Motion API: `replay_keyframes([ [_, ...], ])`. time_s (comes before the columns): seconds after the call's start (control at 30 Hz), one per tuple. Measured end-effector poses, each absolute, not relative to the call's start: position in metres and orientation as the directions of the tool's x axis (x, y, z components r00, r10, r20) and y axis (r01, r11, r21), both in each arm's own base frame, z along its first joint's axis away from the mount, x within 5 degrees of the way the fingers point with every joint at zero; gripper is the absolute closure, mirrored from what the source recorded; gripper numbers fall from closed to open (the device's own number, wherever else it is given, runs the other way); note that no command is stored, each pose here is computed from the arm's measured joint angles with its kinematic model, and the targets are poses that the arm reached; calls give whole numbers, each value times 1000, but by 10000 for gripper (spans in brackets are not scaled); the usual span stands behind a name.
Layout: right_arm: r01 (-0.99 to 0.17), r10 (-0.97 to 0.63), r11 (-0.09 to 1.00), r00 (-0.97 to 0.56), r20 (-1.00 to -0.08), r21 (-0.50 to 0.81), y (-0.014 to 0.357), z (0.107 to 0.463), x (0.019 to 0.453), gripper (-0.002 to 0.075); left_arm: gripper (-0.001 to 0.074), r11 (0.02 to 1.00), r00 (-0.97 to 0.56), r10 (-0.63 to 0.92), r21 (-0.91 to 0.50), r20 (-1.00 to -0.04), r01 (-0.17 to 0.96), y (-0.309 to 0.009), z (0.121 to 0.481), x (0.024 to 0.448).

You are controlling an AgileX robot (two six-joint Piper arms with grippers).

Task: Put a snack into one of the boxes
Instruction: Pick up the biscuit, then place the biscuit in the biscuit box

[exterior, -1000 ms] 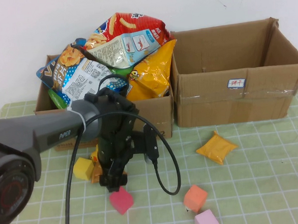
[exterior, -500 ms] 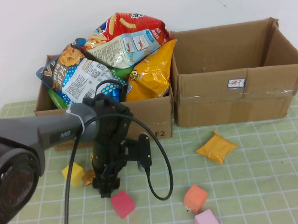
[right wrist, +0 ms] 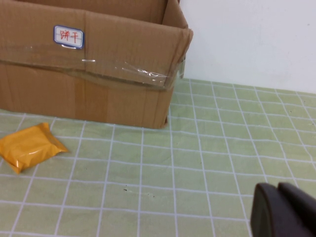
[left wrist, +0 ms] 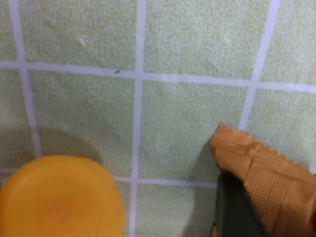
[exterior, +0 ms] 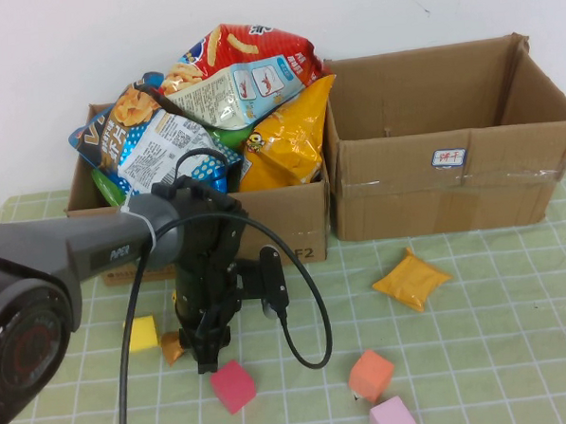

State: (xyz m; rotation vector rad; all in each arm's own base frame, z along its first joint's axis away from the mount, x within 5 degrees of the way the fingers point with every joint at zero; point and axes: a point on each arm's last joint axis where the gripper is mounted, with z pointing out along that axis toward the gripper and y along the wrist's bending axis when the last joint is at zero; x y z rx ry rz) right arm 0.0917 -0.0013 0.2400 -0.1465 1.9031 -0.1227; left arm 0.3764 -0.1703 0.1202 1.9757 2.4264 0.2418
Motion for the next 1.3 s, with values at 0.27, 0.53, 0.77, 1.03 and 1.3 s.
replay_keyframes([
  [0.27,-41,-162,987,-327,-931,-157,-1,240,92,728,548,199,-210,974,128,80,972,-175,123,377],
  [0.53,-41,-162,987,-327,-931,-157,-1,240,92,728,599,229,-218,972,154,-86,961,-218,174,384],
  [0.77,-41,-162,987,-327,-931,-157,-1,240,92,728,631,287,-246,871,34,-426,957,-277,241,379],
  [1.03,-41,-162,987,-327,-931,-157,-1,240,92,728,633,411,-211,498,14,-841,912,-320,322,388],
  [1.3,-41,-162,987,-327,-931,-157,-1,240,92,728,635,702,-156,34,-88,-987,706,-320,347,425],
])
